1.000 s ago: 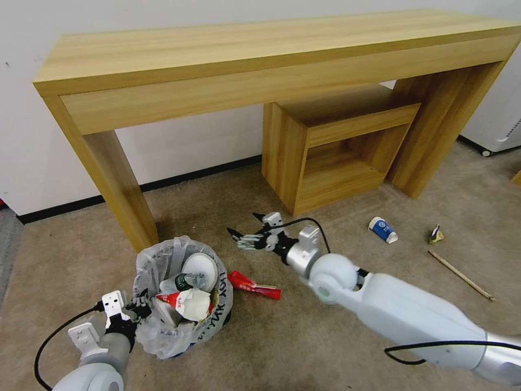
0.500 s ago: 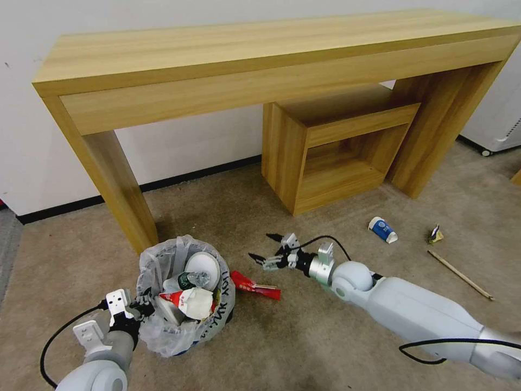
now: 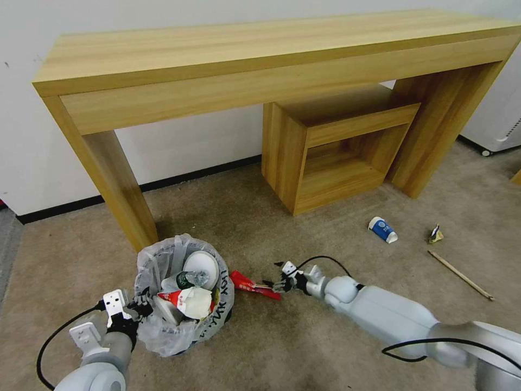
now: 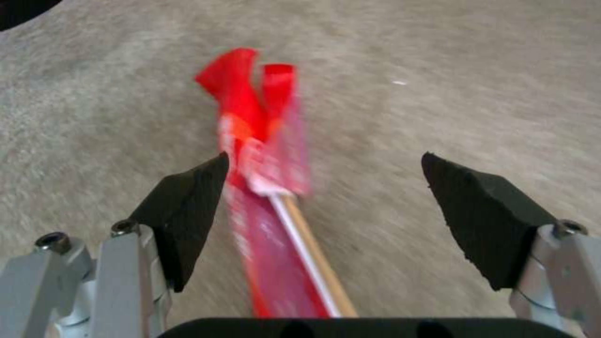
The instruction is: Pick up the trash bin and place the garbage on the floor into it.
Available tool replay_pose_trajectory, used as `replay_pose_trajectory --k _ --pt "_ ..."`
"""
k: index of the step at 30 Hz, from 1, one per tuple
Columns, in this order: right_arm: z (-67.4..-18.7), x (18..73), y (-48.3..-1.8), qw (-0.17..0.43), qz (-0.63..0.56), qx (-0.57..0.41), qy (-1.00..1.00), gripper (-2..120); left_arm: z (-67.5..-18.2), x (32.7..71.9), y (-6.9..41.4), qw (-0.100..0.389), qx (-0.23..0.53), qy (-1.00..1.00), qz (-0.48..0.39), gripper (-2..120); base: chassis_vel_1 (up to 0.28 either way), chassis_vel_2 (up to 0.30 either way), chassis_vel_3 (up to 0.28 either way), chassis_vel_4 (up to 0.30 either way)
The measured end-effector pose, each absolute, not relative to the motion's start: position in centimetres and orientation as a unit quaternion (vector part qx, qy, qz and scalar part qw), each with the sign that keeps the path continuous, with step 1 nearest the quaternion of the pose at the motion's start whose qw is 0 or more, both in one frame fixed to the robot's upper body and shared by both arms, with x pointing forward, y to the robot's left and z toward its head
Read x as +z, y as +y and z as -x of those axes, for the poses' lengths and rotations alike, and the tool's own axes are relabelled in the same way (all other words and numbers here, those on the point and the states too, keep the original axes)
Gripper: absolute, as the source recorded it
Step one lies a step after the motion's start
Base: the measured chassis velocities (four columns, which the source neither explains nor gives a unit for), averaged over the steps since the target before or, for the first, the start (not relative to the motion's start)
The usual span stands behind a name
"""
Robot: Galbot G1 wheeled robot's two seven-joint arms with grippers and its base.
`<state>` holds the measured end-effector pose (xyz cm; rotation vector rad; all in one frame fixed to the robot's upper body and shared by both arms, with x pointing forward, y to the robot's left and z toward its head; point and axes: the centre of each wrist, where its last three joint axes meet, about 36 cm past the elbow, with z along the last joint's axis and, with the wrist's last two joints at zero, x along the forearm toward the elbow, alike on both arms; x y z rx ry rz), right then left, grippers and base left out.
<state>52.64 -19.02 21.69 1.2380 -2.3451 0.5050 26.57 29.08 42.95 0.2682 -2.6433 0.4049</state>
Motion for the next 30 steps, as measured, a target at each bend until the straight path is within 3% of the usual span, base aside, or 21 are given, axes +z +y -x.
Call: replay_pose_trajectory --k 7,30 --pt "-52.6 19.4 -15.4 0.235 -0.455 0.202 -0.835 79 -26.5 42.9 29.2 0.221 0.148 -0.959 -0.098 0 0.000 0.000 0.000 0.000" --pt "-52.9 17.1 -14.1 0.266 -0.430 0.237 -0.829 64 -25.8 43.6 29.1 0.212 0.148 -0.961 -0.098 0 0.000 0.000 0.000 0.000"
